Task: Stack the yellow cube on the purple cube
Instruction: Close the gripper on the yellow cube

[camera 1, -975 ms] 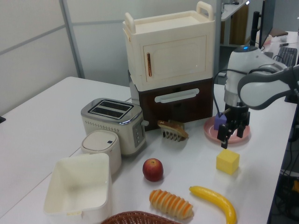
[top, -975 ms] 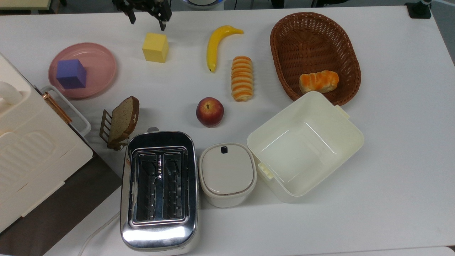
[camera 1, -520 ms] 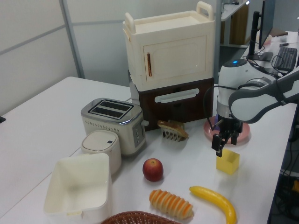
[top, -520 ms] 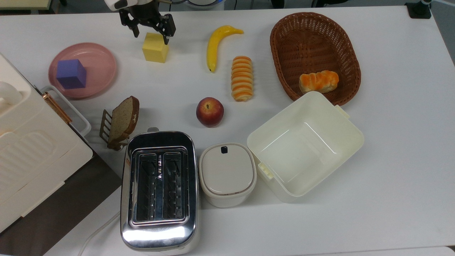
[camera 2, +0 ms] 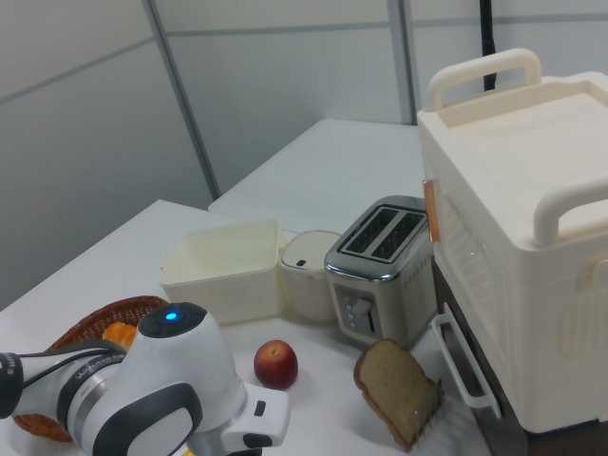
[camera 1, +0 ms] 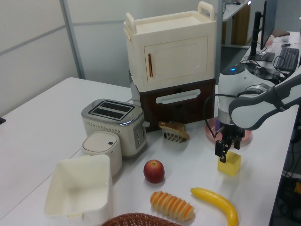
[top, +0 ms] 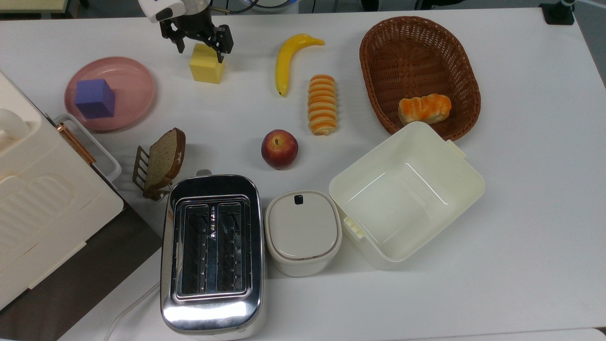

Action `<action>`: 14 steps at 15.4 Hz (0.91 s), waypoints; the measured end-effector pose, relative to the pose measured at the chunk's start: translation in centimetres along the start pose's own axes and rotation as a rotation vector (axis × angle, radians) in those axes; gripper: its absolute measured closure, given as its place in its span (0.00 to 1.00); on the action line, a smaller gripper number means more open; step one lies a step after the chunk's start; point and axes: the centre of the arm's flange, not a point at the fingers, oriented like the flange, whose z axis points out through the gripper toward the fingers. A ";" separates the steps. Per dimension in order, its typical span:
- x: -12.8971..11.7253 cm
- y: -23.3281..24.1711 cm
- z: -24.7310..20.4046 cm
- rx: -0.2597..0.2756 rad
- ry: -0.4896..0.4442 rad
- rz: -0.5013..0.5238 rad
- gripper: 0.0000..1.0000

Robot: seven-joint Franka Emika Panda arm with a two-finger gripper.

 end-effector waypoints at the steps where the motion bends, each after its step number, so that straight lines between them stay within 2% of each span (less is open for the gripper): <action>1: 0.0 0.0 0.2 -0.004 -0.004 -0.002 0.00; 8: 0.2 -0.2 1.4 -0.032 -0.016 -0.018 0.02; 12: 0.3 -0.1 1.3 -0.035 -0.012 -0.020 0.41; 14: 0.3 0.2 1.3 -0.034 -0.011 -0.016 0.43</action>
